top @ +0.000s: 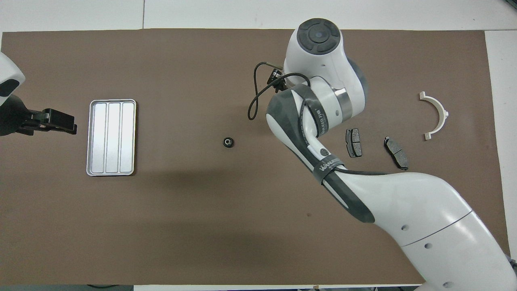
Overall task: Pick bearing gear from pile to tray
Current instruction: 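Withdraw the right gripper while the left gripper reaches toward the bearing, then lower the left gripper onto the bearing and grasp it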
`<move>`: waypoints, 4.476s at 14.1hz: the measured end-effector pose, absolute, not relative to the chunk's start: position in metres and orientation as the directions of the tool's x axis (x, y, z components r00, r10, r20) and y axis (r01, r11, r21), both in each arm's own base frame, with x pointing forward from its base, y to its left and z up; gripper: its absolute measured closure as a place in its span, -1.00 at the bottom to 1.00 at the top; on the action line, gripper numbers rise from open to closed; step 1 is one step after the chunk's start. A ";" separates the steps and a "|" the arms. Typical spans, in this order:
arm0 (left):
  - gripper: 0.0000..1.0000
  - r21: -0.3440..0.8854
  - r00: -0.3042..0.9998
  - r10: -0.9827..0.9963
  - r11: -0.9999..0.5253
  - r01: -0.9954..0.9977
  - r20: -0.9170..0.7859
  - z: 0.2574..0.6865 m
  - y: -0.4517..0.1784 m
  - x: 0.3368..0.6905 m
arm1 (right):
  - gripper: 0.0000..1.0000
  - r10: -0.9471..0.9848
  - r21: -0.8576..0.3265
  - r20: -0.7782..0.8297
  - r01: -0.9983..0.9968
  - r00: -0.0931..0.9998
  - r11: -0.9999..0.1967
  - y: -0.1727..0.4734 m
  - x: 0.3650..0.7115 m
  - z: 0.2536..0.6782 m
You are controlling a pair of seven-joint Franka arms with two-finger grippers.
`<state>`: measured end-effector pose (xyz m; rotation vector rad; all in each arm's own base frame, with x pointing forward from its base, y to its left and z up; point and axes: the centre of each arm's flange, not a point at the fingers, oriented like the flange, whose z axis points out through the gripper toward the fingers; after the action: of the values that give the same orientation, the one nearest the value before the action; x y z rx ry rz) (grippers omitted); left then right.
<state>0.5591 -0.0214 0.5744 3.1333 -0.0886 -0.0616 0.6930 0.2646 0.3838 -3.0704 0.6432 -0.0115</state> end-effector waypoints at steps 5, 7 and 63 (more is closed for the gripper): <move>-1.00 0.008 0.997 -0.058 -0.998 -0.058 -0.043 0.574 -0.023 0.559 | -1.00 -0.262 0.024 -0.046 -0.261 0.964 -0.965 0.174 0.712 0.345; -1.00 0.007 0.998 -0.034 -0.999 -0.034 -0.047 0.574 -0.025 0.558 | -1.00 -0.237 0.021 -0.052 -0.236 0.970 -0.972 0.144 0.714 0.321; 0.31 -0.026 0.849 0.525 -0.851 0.524 -0.058 0.305 -0.341 0.546 | -0.20 0.021 0.063 -0.003 0.021 1.000 -0.998 0.108 0.709 0.285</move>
<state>0.5465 -0.3413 0.3054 3.0295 0.8588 -0.0987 0.7085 0.1081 0.2845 -3.2041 -0.0334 0.0030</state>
